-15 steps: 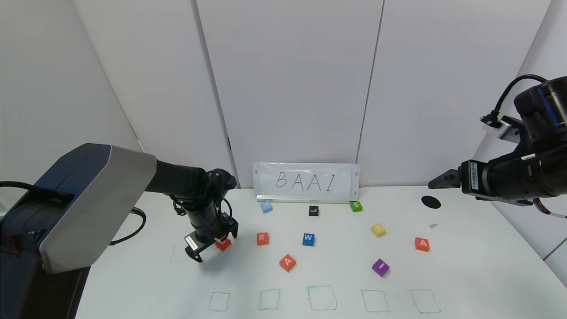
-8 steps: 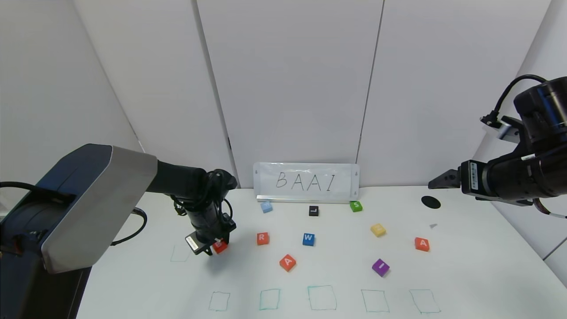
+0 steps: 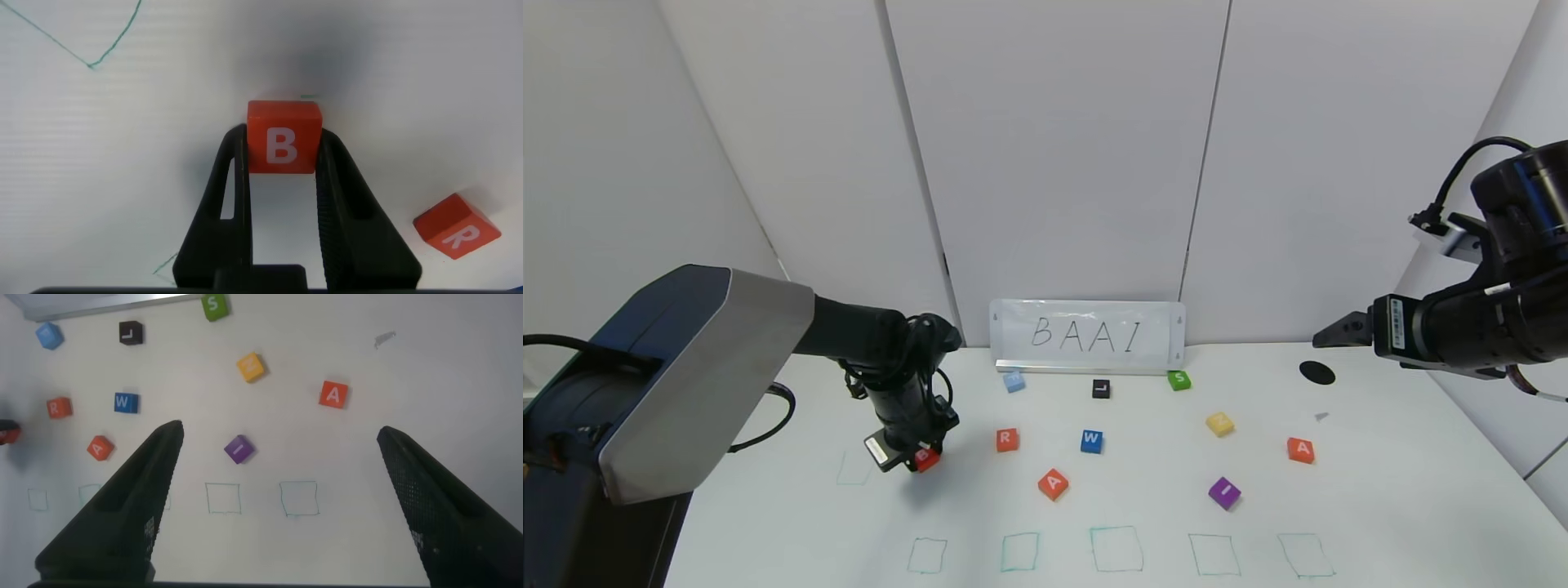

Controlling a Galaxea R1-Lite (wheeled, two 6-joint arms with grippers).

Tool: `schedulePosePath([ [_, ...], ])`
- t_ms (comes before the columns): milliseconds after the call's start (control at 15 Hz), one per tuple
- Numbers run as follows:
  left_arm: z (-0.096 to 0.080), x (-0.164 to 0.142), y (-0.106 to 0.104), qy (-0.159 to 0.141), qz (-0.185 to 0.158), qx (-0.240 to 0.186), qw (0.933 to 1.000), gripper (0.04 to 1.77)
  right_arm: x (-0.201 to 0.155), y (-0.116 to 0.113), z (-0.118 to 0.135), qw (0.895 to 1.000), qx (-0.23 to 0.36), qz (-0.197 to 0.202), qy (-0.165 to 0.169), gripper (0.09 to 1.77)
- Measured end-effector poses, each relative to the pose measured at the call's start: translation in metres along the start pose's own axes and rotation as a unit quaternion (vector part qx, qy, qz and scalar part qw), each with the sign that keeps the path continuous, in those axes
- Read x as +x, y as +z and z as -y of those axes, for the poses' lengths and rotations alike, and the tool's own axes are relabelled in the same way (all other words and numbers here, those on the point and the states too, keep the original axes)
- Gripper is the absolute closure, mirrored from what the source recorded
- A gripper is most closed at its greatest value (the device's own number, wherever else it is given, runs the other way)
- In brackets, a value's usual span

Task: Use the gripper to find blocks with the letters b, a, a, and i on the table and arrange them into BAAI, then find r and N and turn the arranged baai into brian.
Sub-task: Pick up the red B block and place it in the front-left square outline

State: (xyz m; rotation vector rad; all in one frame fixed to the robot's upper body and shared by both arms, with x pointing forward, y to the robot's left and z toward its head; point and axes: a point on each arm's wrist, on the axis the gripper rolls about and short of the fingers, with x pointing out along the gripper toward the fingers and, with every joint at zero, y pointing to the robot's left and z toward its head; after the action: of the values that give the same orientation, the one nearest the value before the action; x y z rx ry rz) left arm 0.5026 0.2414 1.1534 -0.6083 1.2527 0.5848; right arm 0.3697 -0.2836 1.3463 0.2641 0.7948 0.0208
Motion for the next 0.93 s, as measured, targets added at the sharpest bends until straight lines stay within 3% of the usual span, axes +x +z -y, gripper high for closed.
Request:
schedulePosePath([
  [267, -0.003, -0.02, -0.007, -0.002, 0.012, 0.021, 0.9997, 1.3, -0.001, 0.0, 0.0, 1.0, 0.0, 0.001, 0.0, 0.15],
  [467, -0.01, -0.041, -0.016, -0.006, 0.024, 0.073, 0.997, 1.3, -0.001, 0.0, 0.0, 1.0, 0.0, 0.001, 0.0, 0.15],
  [933, -0.044, -0.062, -0.05, -0.021, 0.047, 0.207, 0.9769, 1.3, -0.001, 0.0, 0.0, 1.0, 0.0, 0.005, -0.008, 0.15],
])
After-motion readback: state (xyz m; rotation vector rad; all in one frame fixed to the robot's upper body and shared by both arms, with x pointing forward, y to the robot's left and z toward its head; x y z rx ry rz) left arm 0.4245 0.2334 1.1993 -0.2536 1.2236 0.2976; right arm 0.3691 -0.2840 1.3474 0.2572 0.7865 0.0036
